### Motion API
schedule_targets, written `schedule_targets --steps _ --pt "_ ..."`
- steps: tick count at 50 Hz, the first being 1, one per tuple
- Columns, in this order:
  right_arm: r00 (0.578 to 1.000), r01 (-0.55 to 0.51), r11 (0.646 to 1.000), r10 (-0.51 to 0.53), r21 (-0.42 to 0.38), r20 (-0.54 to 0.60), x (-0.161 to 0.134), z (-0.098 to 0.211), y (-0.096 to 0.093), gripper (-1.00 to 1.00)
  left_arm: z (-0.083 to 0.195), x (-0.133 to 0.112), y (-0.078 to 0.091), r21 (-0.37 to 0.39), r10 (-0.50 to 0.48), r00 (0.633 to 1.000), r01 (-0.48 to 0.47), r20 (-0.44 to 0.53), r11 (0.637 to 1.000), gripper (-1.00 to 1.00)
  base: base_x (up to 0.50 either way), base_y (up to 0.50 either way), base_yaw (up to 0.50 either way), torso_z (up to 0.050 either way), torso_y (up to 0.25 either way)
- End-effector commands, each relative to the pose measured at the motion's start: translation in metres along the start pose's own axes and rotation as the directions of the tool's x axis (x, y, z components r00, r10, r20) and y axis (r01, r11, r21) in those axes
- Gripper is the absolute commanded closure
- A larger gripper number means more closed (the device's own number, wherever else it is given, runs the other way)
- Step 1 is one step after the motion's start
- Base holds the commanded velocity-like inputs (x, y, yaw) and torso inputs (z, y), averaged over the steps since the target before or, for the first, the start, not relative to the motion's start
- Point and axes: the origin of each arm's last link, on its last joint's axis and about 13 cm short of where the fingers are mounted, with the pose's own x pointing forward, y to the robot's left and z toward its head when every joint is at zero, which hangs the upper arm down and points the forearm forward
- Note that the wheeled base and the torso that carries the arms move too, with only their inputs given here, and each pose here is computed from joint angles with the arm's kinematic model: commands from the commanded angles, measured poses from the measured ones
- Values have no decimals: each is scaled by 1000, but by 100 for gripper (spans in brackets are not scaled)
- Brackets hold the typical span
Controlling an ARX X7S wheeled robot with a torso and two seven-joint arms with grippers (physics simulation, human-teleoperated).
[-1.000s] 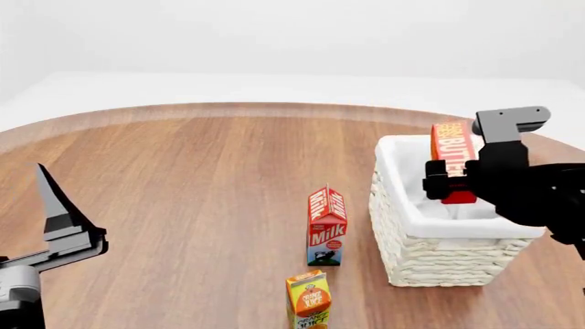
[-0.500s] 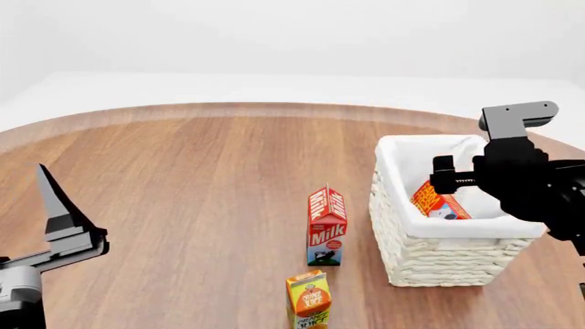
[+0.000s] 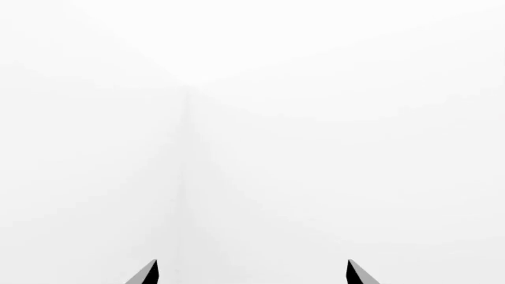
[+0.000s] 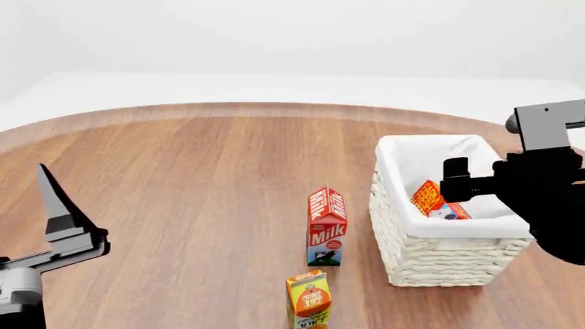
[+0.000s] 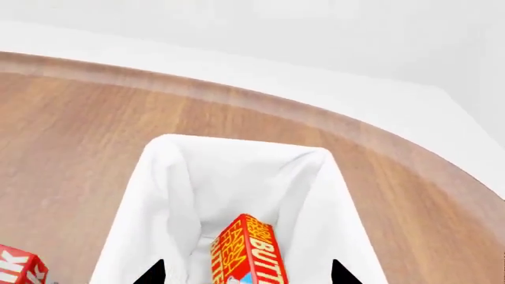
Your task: Pick up the cream cheese box and the butter, and put them in the basket.
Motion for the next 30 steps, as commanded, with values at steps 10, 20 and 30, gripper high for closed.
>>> schedule_targets --steps 10,20,30 --pt "948 -43 998 25 48 317 -93 -13 8 -100 9 3 -4 15 -28 999 28 23 999 -100 0 0 0 0 0" --pt "860 -48 984 -45 169 508 -100 -32 17 -100 31 6 -14 38 -121 988 118 98 992 -100 0 0 0 0 0" --pt "729 -65 970 -115 236 675 -99 -37 24 -100 43 10 -21 75 -167 973 157 162 985 -100 0 0 0 0 0"
